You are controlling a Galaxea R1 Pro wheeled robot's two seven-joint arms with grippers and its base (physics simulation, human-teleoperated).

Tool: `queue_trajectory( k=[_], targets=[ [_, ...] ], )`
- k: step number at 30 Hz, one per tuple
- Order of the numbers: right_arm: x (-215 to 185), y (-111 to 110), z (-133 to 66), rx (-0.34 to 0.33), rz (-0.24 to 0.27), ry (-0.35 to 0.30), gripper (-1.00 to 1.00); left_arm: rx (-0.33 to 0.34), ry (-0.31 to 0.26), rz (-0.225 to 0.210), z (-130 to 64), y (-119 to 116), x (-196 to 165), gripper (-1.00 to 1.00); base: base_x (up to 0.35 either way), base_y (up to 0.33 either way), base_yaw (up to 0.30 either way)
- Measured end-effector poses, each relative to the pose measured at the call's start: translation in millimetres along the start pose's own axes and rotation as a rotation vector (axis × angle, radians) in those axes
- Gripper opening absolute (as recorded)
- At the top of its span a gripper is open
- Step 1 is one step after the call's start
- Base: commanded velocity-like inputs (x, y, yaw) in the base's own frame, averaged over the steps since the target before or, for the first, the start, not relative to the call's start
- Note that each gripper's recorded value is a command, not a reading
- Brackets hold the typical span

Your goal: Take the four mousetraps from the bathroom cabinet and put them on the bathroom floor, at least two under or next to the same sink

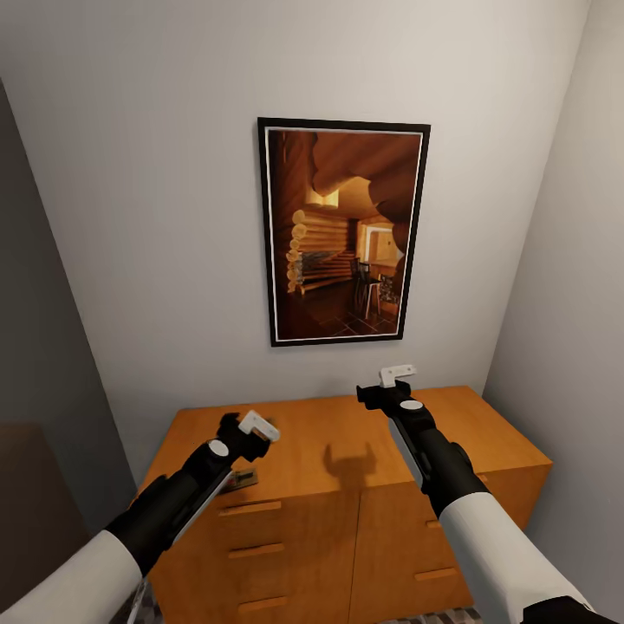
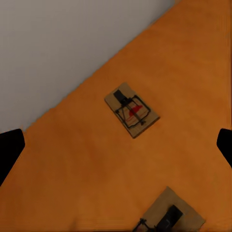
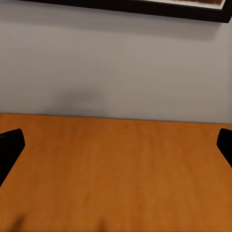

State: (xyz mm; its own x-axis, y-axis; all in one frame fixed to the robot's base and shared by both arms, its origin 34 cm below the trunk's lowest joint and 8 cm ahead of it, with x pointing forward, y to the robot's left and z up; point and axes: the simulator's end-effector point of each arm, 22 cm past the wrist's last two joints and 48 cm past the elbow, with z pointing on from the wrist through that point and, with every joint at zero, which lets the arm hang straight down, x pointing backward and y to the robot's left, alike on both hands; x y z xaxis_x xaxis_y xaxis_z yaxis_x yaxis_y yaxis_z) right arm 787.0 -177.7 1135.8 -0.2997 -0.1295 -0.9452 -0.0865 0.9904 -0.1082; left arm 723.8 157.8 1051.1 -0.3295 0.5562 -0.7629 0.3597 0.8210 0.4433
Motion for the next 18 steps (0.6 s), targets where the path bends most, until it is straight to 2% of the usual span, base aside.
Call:
queue_trajectory(
  k=[5,9,18],
  targets=[
    [0.2,0.9,0.0,-0.001,0.001,0.001,1.0,0.064,0.009,0.016,-1.0,-4.2,8.4,1.0,0.0,0.0,0.0],
    [0.6,1.3,0.1,-0.002,0.003,0.002,1.0,0.089,0.012,0.036,-2.0,0.9,17.2,1.0,0.0,0.0,0.0],
    [1.7,1.7,0.4,-0.004,0.006,0.004,1.0,0.106,-0.054,0.072,-3.7,13.7,17.1,1.0,0.0,0.0,0.0]
  ],
)
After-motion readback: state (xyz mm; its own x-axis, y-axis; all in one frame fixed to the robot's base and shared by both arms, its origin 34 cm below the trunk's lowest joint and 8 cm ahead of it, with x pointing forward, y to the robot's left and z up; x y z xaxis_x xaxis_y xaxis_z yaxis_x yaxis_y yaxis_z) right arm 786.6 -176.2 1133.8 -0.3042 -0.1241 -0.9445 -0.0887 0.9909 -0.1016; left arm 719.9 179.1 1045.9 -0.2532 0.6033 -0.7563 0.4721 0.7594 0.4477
